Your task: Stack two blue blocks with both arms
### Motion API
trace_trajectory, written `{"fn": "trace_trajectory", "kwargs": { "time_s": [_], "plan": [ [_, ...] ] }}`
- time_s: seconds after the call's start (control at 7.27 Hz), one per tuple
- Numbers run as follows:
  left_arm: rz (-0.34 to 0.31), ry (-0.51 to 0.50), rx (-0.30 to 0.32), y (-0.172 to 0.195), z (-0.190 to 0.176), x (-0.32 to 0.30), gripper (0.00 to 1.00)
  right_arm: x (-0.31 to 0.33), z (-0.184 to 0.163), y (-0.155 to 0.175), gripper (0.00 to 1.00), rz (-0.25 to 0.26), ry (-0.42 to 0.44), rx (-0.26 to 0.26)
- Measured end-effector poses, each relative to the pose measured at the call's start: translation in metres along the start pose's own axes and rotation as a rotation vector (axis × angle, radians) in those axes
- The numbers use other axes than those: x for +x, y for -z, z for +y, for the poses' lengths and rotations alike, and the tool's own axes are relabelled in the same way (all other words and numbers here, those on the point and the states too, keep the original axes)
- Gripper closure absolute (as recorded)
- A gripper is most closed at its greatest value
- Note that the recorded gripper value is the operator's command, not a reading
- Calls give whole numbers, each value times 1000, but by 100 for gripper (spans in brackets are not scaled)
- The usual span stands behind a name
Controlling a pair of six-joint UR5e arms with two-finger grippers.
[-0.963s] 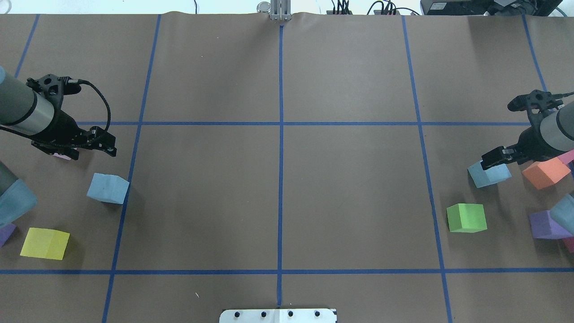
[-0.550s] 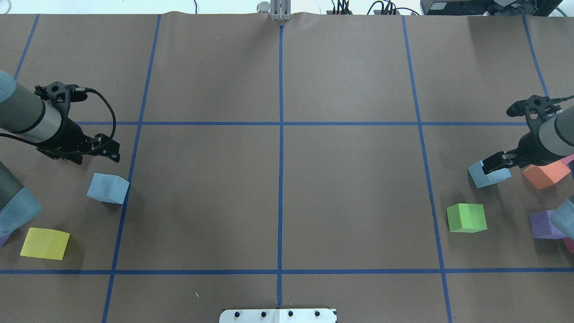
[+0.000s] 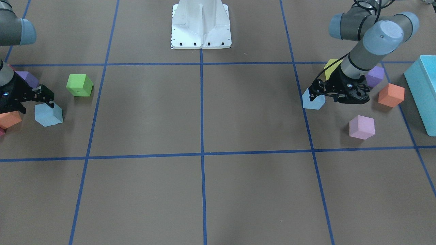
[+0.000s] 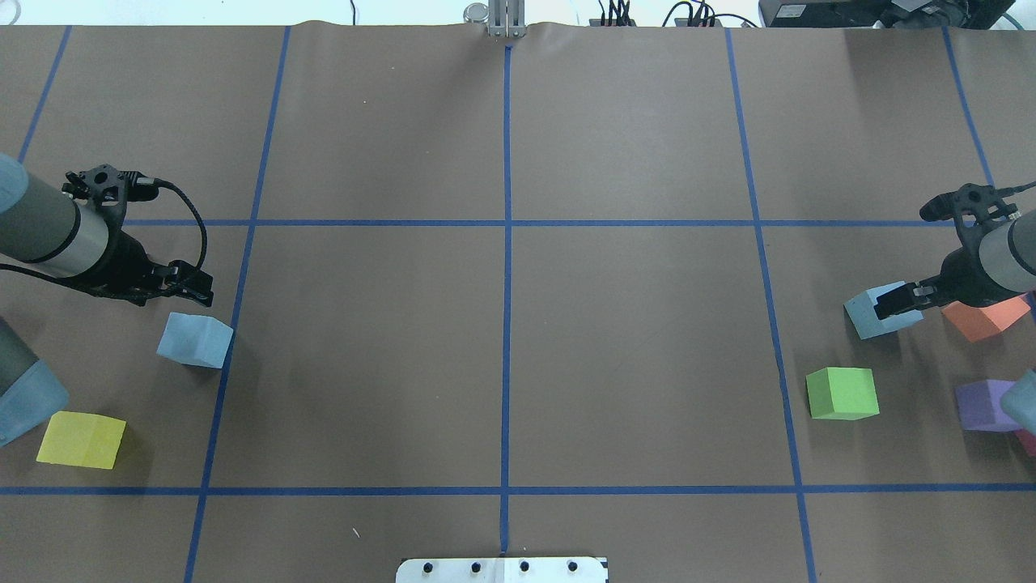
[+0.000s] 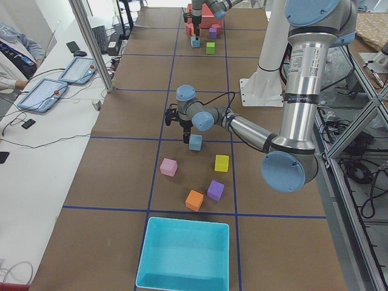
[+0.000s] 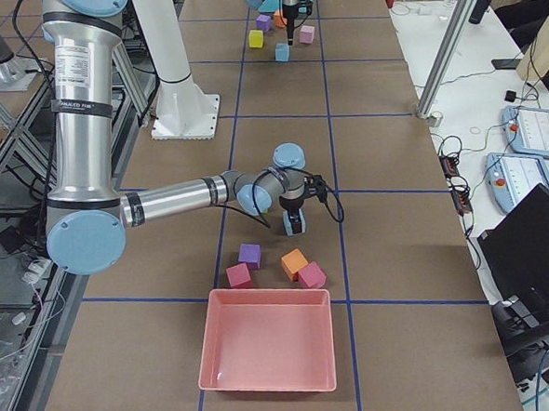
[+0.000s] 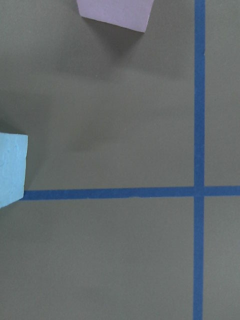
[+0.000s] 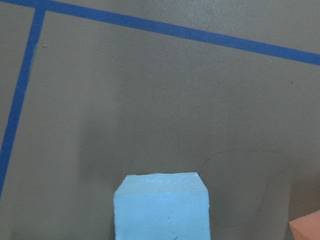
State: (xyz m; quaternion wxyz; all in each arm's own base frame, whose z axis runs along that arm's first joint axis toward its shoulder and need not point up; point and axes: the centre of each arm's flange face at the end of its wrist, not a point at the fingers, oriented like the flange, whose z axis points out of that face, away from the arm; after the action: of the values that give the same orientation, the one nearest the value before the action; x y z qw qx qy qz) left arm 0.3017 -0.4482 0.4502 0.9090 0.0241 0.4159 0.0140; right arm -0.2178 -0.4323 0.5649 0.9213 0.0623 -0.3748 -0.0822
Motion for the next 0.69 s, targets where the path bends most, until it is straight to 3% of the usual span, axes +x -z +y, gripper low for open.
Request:
{"fn": "trace_trajectory", "kwargs": {
  "time_s": [0.69],
  "plan": [
    [-9,-10,7,-2,3,-2,2,-13,-5,-2,0,-11,-14,7]
  ]
}}
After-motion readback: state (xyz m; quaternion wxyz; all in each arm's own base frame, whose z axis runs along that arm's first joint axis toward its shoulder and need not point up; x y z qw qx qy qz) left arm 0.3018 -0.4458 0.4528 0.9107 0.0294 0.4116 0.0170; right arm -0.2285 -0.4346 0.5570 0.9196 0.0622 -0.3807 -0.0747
